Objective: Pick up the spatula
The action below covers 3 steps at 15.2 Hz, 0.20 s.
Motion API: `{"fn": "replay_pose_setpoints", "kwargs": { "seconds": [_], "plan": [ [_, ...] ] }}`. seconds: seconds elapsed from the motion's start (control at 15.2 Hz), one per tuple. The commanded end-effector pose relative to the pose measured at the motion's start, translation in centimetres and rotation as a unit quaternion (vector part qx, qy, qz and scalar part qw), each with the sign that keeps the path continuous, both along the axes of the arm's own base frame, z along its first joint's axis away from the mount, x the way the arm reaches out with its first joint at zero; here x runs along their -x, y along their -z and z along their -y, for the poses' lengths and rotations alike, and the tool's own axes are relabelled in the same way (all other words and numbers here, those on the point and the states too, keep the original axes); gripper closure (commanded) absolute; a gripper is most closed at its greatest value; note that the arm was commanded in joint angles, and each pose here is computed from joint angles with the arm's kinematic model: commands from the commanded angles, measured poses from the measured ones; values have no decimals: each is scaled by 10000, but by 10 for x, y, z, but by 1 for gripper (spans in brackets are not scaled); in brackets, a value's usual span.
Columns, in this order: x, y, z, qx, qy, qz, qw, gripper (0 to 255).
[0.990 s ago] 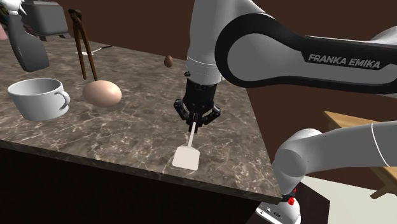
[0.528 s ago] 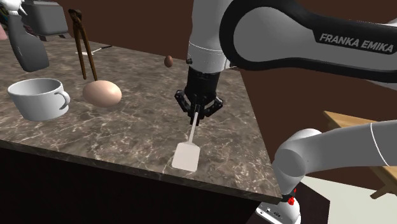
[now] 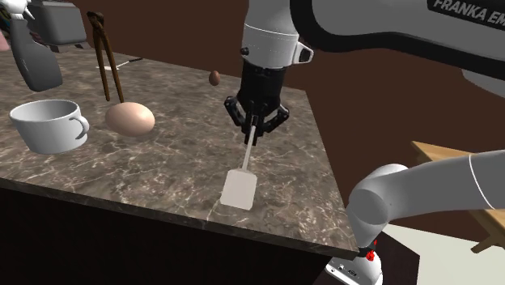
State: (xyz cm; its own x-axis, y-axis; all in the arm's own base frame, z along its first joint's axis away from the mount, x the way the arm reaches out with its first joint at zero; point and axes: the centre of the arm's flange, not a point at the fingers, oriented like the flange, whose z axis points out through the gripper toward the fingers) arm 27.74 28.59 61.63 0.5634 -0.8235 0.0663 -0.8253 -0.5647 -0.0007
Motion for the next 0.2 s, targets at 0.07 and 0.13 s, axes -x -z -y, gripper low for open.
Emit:
{"fn": "replay_pose_setpoints", "kwargs": {
  "seconds": [0.07,0.13],
  "plan": [
    [0,-11,-1,1,1,-1,10000,255],
    [0,-11,-1,1,1,-1,10000,255]
  ]
}}
